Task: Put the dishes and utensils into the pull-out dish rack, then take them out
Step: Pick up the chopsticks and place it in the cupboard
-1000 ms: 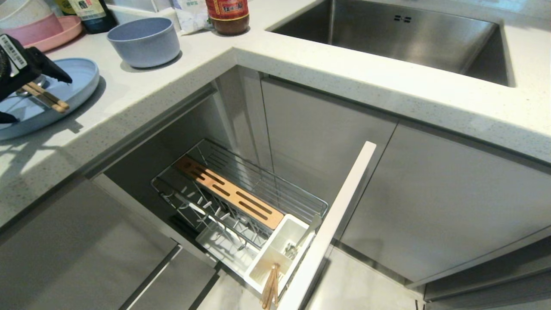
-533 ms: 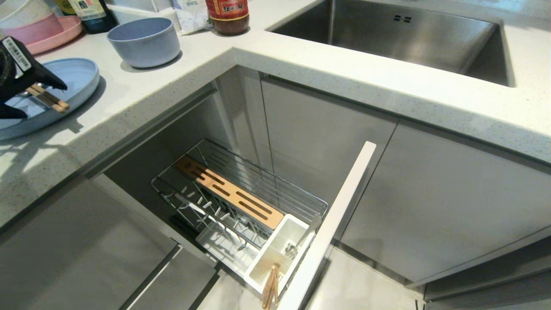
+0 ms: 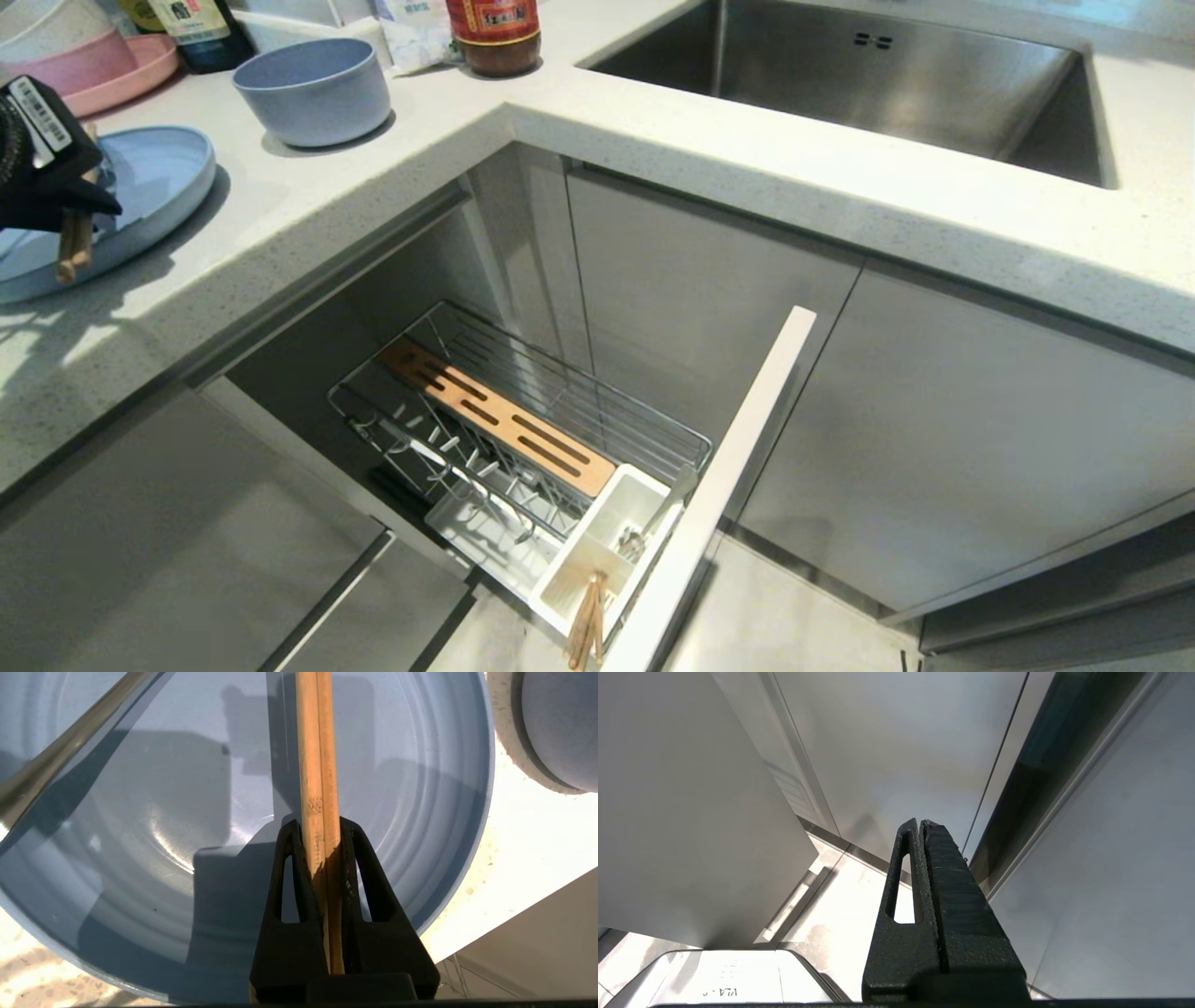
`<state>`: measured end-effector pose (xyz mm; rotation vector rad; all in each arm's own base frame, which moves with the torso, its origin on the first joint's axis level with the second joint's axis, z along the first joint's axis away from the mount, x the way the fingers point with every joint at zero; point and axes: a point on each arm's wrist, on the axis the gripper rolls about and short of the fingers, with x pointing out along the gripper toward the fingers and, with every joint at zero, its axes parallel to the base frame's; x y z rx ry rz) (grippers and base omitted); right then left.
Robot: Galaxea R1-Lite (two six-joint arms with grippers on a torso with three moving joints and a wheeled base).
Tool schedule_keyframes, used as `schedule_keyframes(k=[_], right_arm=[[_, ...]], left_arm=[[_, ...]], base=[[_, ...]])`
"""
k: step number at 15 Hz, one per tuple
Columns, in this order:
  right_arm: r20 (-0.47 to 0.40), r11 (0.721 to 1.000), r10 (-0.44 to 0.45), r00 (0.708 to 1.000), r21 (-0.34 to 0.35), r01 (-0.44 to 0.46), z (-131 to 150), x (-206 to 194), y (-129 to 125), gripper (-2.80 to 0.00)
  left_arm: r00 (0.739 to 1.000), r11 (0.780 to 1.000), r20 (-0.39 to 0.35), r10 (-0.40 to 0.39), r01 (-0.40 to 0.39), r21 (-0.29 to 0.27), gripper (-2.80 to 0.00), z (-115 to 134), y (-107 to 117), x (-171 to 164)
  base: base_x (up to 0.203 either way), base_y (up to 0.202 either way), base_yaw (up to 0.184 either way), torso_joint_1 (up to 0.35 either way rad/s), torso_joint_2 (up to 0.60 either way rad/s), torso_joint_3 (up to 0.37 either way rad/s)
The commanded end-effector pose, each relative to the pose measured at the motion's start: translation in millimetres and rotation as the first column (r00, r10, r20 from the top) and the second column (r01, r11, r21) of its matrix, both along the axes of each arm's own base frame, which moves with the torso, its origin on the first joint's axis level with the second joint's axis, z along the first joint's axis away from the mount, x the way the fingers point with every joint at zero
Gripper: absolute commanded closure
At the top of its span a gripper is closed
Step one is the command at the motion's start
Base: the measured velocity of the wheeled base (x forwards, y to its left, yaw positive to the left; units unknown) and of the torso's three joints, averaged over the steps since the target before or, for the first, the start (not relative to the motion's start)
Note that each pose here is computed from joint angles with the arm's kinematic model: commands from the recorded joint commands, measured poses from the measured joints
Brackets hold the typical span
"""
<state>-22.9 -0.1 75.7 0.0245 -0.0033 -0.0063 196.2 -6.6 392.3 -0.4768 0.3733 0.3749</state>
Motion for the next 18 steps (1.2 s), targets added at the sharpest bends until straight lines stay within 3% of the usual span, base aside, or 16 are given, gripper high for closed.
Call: schedule_keyframes(k=[1,4,12,18], right_arm=[[0.001,1.0,0.0,1.0,0.0,0.0,0,0,0,0.0],[0.001,1.0,0.0,1.0,0.0,0.0,0,0,0,0.0],[0.002,1.0,0.0,1.0,0.0,0.0,0,0,0,0.0],[0.001,1.0,0.0,1.0,0.0,0.0,0,0,0,0.0]], left_arm=[[1.0,1.0,0.0,0.003,-0.003,-0.002,0.0,0,0,-2],[1.0,1.0,0.013,0.003,-0.003,-0.002,0.0,3,0,-6],[0.988,1.0,0.155,0.016,-0.016,-0.003,0.0,27,2,-60],[0.96,0.986,0.239,-0.148,0.163,-0.043,0.0,35,-12,-98]], base=[[0.0,0.0,0.0,0.0,0.0,0.0],[0.0,0.0,0.0,0.0,0.0,0.0],[0.0,0.0,0.0,0.0,0.0,0.0],[0.0,0.0,0.0,0.0,0.0,0.0]])
